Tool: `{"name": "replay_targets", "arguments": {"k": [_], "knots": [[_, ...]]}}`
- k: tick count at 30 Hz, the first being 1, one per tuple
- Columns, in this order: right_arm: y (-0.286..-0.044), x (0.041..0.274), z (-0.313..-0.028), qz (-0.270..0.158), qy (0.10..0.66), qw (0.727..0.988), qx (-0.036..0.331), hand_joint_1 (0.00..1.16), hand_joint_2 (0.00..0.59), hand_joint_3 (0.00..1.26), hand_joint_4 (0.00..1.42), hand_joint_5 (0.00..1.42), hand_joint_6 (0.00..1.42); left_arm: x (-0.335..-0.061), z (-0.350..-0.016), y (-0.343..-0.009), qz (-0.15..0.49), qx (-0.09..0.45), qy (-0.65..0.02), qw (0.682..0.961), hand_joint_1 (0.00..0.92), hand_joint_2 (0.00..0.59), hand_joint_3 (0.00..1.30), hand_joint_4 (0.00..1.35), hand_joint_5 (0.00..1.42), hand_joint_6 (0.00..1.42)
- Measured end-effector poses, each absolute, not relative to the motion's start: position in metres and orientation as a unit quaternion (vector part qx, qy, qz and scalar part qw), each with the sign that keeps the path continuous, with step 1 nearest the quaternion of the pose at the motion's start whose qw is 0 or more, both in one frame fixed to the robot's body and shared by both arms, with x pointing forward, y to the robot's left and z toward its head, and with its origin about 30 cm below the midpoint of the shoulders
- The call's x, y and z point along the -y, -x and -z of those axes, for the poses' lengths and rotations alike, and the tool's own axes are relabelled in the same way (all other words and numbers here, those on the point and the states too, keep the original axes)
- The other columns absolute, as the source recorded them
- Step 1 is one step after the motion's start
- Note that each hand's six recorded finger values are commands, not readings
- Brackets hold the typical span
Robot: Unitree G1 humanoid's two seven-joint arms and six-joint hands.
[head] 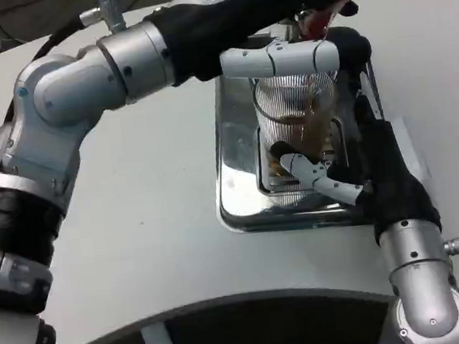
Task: Grasp the cup under the faucet to collect the drink, then remove the cup.
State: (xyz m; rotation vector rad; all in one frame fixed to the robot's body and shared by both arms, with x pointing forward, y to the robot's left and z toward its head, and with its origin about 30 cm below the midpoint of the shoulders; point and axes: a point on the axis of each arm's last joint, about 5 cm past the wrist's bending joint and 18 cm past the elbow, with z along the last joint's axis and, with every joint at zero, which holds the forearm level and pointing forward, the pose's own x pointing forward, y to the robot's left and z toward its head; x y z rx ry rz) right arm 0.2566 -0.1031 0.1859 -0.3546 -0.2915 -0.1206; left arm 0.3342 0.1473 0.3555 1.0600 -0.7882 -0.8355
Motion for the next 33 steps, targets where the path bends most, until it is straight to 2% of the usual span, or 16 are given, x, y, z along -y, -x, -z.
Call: {"name": "replay_targets", "arguments": {"k": [15,33], "knots": [[-0.263,0.096,-0.189,0.042,0.136,0.980,0.139,0.80,0.196,0.00,0.00,0.00,0.00,-0.148,-0.357,-0.333,0.378,0.355,-0.483,0.706,0.000,0.152,0.12,0.04,0.15,0.14],[-0.275,0.090,-0.192,0.049,0.125,0.982,0.132,0.80,0.199,0.00,0.00,0.00,0.00,-0.152,-0.360,-0.332,0.374,0.352,-0.491,0.703,0.000,0.156,0.12,0.04,0.16,0.14]]}}
